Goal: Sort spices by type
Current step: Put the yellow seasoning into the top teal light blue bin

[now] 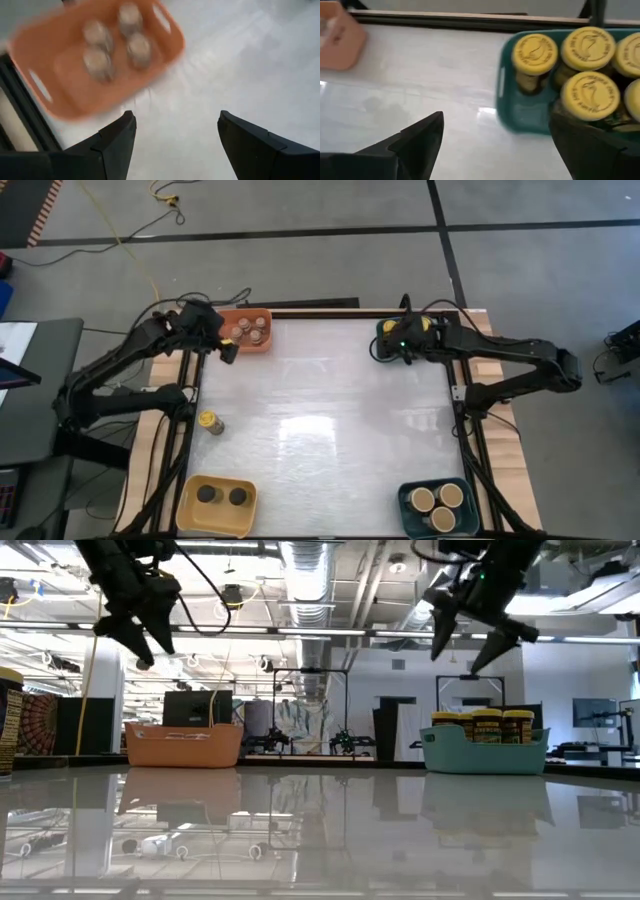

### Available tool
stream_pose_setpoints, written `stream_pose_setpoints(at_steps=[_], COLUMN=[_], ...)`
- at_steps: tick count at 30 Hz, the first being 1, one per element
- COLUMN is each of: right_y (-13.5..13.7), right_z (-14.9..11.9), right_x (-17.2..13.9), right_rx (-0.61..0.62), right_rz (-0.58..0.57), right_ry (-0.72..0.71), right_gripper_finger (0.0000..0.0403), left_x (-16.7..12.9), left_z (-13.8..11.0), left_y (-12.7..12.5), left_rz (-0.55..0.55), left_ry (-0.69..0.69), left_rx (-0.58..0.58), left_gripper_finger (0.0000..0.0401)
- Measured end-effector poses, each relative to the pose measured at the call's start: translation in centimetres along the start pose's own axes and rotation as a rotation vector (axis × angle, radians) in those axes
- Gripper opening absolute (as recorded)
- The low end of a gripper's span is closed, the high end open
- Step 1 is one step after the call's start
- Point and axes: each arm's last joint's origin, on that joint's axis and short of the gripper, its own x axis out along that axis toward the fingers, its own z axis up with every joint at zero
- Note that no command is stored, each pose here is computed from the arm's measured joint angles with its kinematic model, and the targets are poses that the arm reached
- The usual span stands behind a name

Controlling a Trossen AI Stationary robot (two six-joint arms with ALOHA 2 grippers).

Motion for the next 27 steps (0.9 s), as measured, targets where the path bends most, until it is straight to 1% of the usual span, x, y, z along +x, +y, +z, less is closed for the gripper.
stream_pose_setpoints(at_steps=[4,7,10,12,15,22,25,27], right_y=[0.2,0.3,0.5,0.7,1.0,1.7,2.0,2.2], right_z=[-0.5,-1.0,-1.6,-2.0,-2.4,-3.9,-4.5,-4.8], right_x=[-0.8,-1.1,-1.4,-1.7,-1.9,-2.9,-3.4,-3.6], right_rx=[0.006,-0.008,-0.032,-0.050,-0.077,-0.146,-0.171,-0.183], right_rz=[-0.003,-0.010,-0.004,0.010,0.025,0.079,0.111,0.124], right_ry=[0.025,0.045,0.060,0.066,0.071,0.092,0.097,0.096], right_gripper_finger=[0.0383,0.0383,0.0383,0.0383,0.0383,0.0383,0.0383,0.0383], left_x=[0.5,0.8,0.8,0.6,-0.1,-2.0,-2.4,-2.5], left_z=[-1.0,-1.6,-2.7,-3.7,-5.3,-8.8,-10.1,-10.9], left_y=[-1.7,-3.6,-5.3,-6.2,-7.0,-8.3,-8.6,-8.8], left_rz=[-0.032,-0.044,-0.031,0.005,0.038,0.043,0.090,0.125], left_ry=[0.091,0.112,0.129,0.142,0.171,0.258,0.276,0.294], left_rx=[-0.021,-0.019,-0.013,-0.019,-0.049,-0.144,-0.148,-0.112], left_gripper_finger=[0.0270,0.0270,0.0270,0.0270,0.0270,0.0270,0.0270,0.0270])
